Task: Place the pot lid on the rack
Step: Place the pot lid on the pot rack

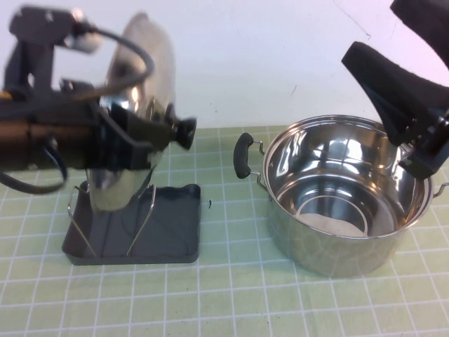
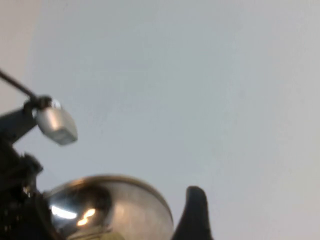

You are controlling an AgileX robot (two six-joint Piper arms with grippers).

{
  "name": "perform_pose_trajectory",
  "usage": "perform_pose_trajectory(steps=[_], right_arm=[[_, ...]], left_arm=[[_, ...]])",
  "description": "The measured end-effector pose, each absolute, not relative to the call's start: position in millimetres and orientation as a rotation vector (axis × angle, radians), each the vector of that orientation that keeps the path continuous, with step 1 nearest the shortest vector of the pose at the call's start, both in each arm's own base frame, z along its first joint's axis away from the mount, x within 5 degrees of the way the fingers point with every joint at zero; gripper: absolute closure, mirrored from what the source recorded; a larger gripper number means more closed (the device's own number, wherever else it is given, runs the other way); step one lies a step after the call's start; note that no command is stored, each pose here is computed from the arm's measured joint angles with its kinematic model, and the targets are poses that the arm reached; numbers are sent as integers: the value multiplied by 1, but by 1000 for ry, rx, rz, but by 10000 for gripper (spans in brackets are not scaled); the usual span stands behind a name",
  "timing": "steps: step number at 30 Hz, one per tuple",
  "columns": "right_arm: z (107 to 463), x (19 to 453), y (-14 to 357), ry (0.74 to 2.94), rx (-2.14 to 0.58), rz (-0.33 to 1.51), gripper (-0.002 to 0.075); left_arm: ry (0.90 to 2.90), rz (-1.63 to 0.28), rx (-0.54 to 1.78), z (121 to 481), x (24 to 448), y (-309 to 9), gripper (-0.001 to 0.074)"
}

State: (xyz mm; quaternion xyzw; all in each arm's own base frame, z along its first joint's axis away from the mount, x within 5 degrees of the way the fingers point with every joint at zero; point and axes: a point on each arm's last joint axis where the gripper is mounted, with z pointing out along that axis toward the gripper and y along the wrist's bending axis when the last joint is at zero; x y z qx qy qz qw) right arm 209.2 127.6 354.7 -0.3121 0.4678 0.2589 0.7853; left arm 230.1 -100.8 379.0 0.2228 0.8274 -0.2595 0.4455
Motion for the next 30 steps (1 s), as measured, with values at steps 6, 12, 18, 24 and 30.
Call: perform_pose_trajectory(steps=[6,12,18,24,30], right_arm=[[352,211,127,1043,-676,537,180],[350,213,126,1069,-674,520,180],[348,215,125,1090,-679,480,180],[347,216,125,1104,-676,468,190],[348,216,124,1102,-681,454,209]], left_arm=[[2121,-559,507,346,248,-98,628],[2154,-534,484,331,263,-100,628],[2199,-521,496,314,276,-102,628],[2206,-505,503,310,279,-102,535],[2207,-459,542,310,277,-100,302]])
